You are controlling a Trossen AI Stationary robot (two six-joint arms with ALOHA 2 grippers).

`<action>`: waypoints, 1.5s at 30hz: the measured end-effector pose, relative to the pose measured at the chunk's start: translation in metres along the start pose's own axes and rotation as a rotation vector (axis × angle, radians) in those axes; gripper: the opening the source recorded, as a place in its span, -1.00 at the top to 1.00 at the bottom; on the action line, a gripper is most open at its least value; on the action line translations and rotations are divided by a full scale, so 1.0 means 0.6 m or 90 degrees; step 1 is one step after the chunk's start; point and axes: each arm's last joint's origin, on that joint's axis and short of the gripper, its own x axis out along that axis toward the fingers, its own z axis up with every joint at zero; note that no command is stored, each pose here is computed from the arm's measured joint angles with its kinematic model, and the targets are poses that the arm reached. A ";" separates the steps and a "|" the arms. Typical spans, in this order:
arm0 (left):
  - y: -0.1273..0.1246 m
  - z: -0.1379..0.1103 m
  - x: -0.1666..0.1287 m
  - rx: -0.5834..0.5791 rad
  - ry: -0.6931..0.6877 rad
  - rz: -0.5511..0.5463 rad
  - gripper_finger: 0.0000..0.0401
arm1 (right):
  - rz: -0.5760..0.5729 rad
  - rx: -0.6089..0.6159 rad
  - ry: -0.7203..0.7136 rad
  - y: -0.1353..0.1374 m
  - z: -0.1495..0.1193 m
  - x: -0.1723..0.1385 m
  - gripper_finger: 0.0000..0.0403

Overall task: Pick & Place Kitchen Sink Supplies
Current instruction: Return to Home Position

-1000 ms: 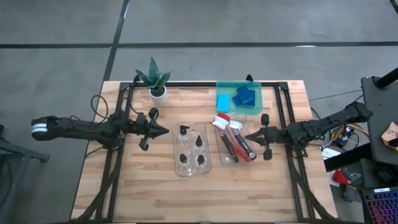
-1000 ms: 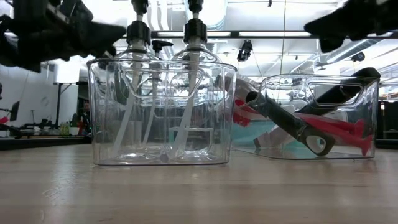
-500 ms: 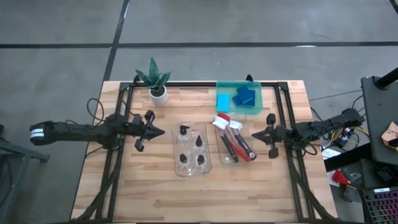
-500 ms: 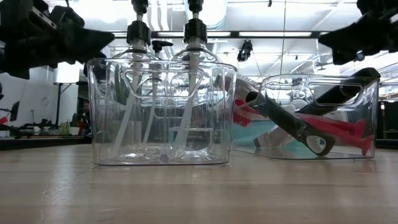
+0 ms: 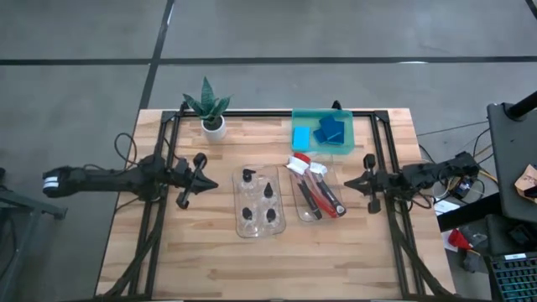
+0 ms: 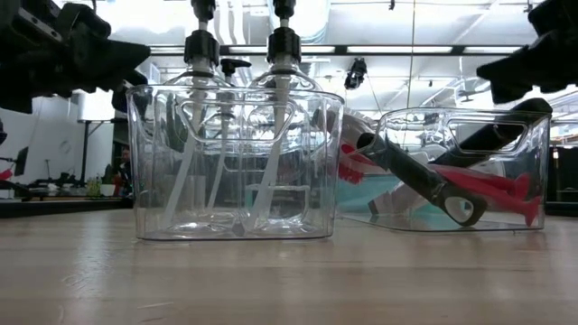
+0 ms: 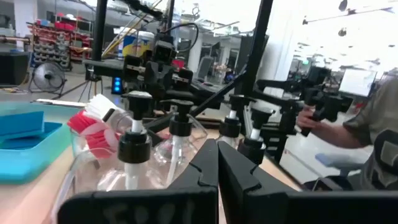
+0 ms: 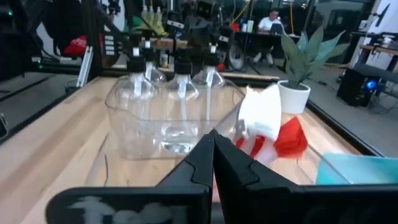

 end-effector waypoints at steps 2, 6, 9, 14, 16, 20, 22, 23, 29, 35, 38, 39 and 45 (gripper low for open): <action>0.000 -0.002 -0.002 0.018 0.009 0.002 1.00 | 0.000 -0.001 0.006 0.001 -0.007 0.002 0.96; -0.002 -0.003 -0.004 0.044 0.014 -0.007 1.00 | -0.002 -0.003 0.010 0.001 -0.009 0.003 0.96; -0.003 -0.009 -0.005 0.032 0.042 -0.031 1.00 | -0.001 -0.038 0.029 0.001 -0.014 0.002 0.96; -0.003 -0.009 -0.006 0.047 0.039 -0.026 1.00 | 0.001 -0.067 0.037 0.001 -0.016 0.002 0.96; -0.002 -0.007 -0.006 0.065 0.030 -0.007 1.00 | -0.001 -0.044 0.033 0.001 -0.015 0.002 0.96; -0.001 -0.004 -0.007 0.048 0.016 0.011 1.00 | -0.016 -0.039 0.029 -0.001 -0.013 0.002 0.96; -0.001 -0.005 -0.007 0.042 0.018 0.016 1.00 | -0.017 -0.040 0.030 -0.001 -0.013 0.002 0.96; 0.000 -0.006 -0.007 0.040 0.024 0.017 1.00 | -0.016 -0.040 0.031 0.000 -0.013 0.003 0.96; 0.000 -0.008 -0.007 0.033 0.032 0.020 1.00 | -0.016 -0.043 0.037 0.000 -0.015 0.003 0.96; 0.000 -0.009 -0.007 0.031 0.035 0.021 1.00 | -0.016 -0.043 0.038 0.000 -0.015 0.003 0.96; 0.000 -0.009 -0.007 0.031 0.035 0.021 1.00 | -0.016 -0.043 0.039 0.000 -0.015 0.003 0.96; 0.000 -0.009 -0.007 0.031 0.035 0.021 1.00 | -0.016 -0.043 0.039 0.000 -0.015 0.003 0.96; 0.000 -0.009 -0.007 0.031 0.035 0.021 1.00 | -0.016 -0.043 0.039 0.000 -0.015 0.003 0.96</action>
